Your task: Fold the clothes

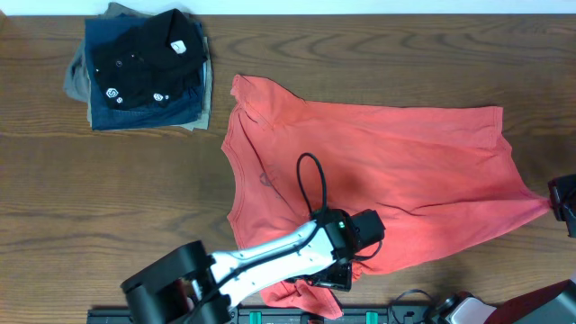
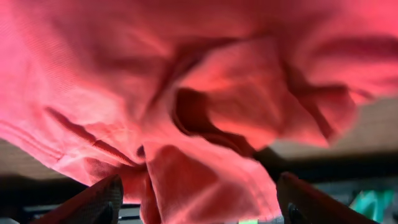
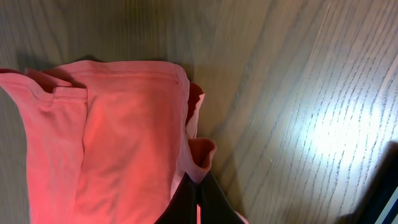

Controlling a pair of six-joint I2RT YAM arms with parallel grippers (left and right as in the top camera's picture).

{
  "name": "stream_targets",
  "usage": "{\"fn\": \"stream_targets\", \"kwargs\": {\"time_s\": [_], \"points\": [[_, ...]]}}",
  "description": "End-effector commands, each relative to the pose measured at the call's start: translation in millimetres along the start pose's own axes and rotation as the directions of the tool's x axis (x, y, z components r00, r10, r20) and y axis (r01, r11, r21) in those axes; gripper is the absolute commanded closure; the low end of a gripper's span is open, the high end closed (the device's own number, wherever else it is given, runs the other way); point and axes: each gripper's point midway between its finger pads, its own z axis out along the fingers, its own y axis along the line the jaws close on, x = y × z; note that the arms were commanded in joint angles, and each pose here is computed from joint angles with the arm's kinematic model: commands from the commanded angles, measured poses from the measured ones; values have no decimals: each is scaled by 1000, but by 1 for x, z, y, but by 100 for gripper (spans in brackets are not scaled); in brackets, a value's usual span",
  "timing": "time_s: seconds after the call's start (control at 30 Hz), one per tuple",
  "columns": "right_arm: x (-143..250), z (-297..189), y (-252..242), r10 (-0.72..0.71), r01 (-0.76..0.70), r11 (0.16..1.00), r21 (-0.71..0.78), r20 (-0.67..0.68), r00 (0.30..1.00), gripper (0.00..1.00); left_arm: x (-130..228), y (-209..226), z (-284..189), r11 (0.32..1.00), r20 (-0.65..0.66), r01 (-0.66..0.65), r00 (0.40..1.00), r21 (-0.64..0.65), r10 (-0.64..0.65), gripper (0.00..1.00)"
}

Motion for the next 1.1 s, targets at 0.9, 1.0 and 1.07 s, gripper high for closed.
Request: {"fn": "stream_targets", "kwargs": {"time_s": [0.9, 1.0, 1.07], "points": [[-1, -5, 6, -34, 34, 999, -14, 13, 999, 99, 5, 23, 30, 967, -7, 232, 972, -107, -234, 38], [-1, -5, 6, -34, 34, 999, -14, 13, 999, 98, 5, 23, 30, 967, -6, 231, 972, -107, -233, 47], [-1, -5, 6, -34, 34, 999, -14, 13, 999, 98, 5, 23, 30, 967, -7, 229, 973, -107, -231, 57]]}}
